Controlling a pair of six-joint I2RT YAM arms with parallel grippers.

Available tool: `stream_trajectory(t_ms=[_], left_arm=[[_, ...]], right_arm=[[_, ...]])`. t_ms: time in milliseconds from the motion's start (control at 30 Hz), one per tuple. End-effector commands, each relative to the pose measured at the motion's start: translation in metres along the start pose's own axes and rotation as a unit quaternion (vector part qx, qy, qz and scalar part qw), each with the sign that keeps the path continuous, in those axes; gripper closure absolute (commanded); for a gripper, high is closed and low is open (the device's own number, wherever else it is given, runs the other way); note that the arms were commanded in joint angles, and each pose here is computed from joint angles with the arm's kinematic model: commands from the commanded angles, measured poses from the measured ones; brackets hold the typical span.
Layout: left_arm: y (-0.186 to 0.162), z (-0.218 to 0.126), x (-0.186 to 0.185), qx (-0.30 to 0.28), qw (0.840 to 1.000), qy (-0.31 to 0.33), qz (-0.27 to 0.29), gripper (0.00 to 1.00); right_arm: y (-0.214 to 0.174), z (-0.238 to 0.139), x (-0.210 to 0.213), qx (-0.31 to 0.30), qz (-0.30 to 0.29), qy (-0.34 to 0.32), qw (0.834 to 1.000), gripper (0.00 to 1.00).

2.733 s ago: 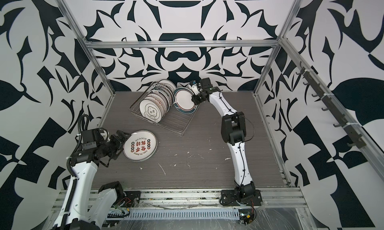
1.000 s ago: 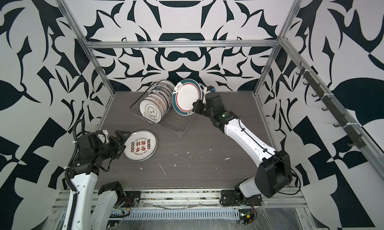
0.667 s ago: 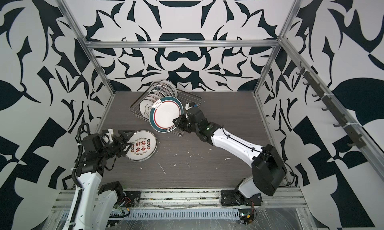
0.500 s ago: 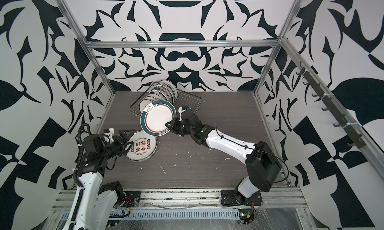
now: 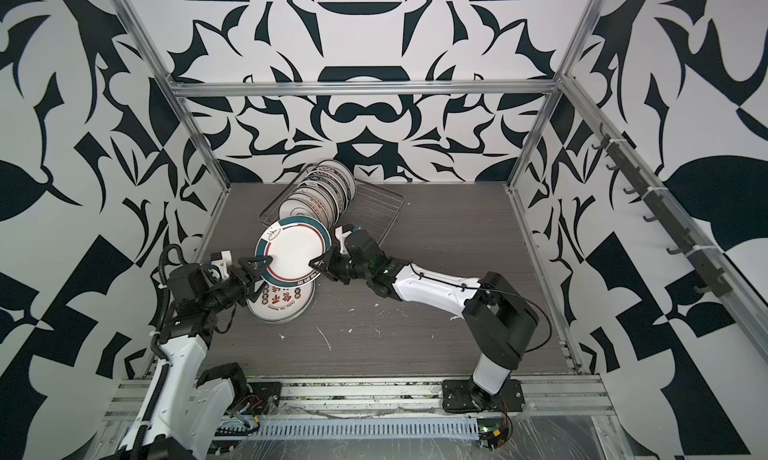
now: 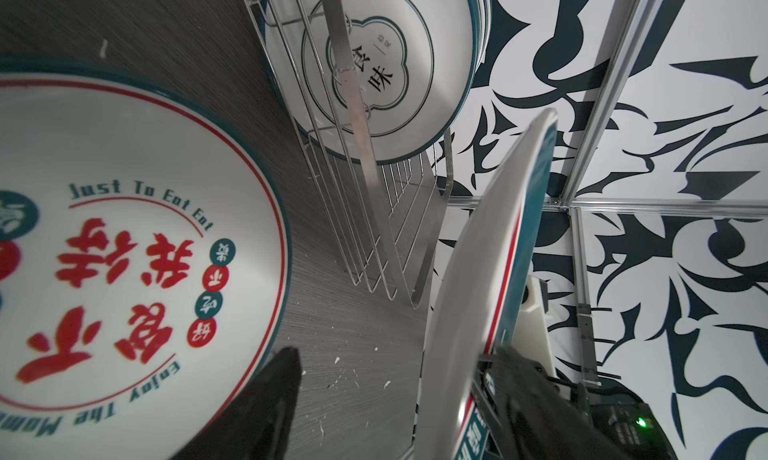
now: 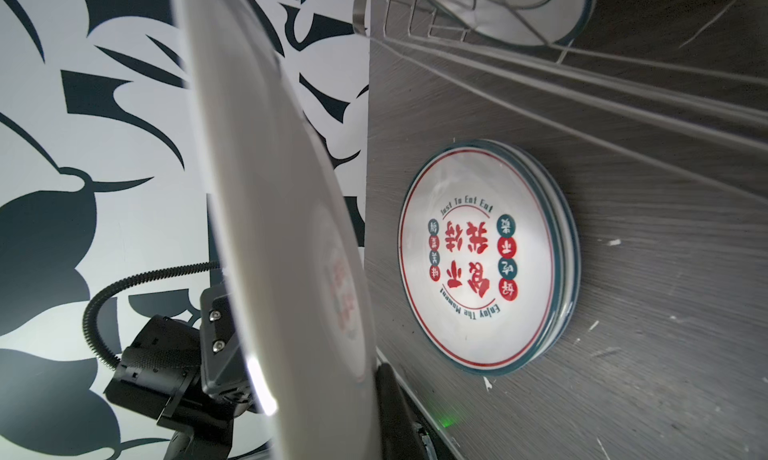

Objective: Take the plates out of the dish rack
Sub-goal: 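Grip the plate edge with the left gripper while the right gripper holds it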

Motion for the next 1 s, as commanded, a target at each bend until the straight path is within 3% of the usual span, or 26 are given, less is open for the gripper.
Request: stream_trajectory(t_ms=[0, 100, 300, 533, 700, 800, 867, 967], left_arm=[[0.000, 0.001, -0.006, 0.002, 1.000, -0.019, 0.012, 0.35], [-0.001, 0.001, -0.006, 0.005, 1.000, -0.020, 0.011, 0.50], [-0.006, 0.000, -0.006, 0.012, 1.000, -0.024, 0.010, 0.73], [-0.010, -0.003, -0.008, 0.017, 1.000, -0.022, 0.008, 0.98], [-0.009, -0.007, -0.012, 0.018, 1.000, -0.007, 0.006, 1.00], [-0.007, -0.014, -0.016, 0.015, 1.000, 0.018, 0.001, 1.00], [-0.007, -0.020, -0.022, 0.012, 0.999, 0.033, -0.004, 1.00], [-0.008, -0.031, -0.024, 0.011, 0.997, 0.075, -0.019, 1.00]], right_arm=[[-0.006, -0.002, 0.050, 0.016, -0.022, 0.087, 0.996, 0.99], [-0.010, 0.004, 0.051, 0.025, -0.021, 0.093, 0.995, 0.97], [-0.013, 0.009, 0.052, 0.036, -0.025, 0.094, 0.995, 0.90], [-0.015, 0.014, 0.055, 0.047, -0.033, 0.094, 0.994, 0.68], [-0.015, 0.015, 0.056, 0.053, -0.065, 0.065, 0.994, 0.55], [-0.003, 0.010, 0.046, 0.036, -0.109, 0.000, 0.993, 0.51], [0.010, 0.000, 0.036, 0.016, -0.154, -0.073, 0.985, 0.47], [0.031, -0.015, 0.025, -0.005, -0.229, -0.165, 0.959, 0.44]])
Point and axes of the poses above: each gripper's point midway between its finger pads, its own z axis out along the fingers, its own x axis along the line the jaws close on, y = z × x, the point moved 1 cm from there along -z, back along the fingers, and after that the axes turned 6 degrees about z, right-handed, at the moved point
